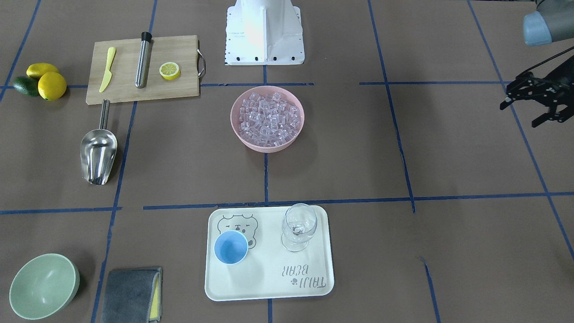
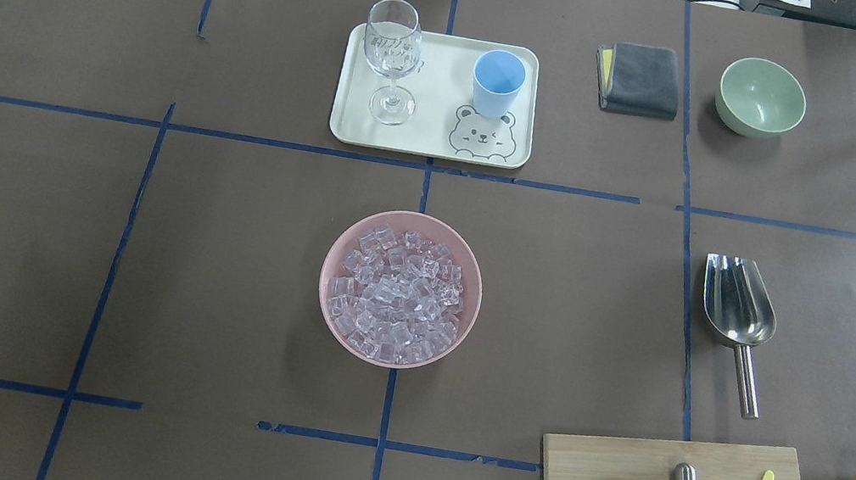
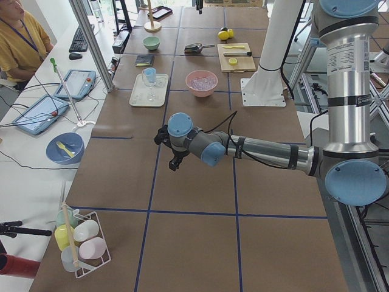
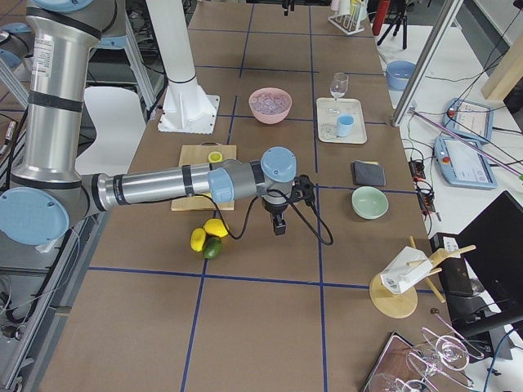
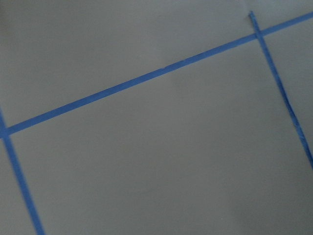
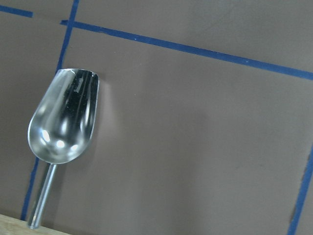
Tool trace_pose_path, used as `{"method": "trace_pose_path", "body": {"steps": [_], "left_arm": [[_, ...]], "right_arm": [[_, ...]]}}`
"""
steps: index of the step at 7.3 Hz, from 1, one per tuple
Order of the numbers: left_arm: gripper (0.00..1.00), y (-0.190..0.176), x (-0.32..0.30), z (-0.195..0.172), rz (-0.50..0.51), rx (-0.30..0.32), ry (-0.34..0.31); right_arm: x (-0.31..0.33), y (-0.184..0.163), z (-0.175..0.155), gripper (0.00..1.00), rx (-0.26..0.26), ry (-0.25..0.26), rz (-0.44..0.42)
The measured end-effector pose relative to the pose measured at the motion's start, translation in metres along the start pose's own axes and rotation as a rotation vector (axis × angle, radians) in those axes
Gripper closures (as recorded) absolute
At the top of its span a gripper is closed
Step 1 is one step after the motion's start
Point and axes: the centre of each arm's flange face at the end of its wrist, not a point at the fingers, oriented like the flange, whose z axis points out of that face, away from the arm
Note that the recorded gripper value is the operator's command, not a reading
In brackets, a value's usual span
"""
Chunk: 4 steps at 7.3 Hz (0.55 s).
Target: Put ice in cup with scoop
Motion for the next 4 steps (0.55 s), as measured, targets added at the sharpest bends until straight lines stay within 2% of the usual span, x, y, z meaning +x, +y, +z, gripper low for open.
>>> {"method": "trace_pose_path", "body": {"steps": [2, 4], "left_arm": [[0.00, -0.022, 0.053, 0.031, 0.255, 0.087, 0.093], [0.00, -0.070, 0.115, 0.069, 0.457, 0.157, 0.192]], "right_arm": [[-0.056, -0.001, 0.022, 0.00, 0.019, -0.020, 0.090], [-0.106, 0.009, 0.065, 0.00, 0.059, -0.004, 0.157]]}}
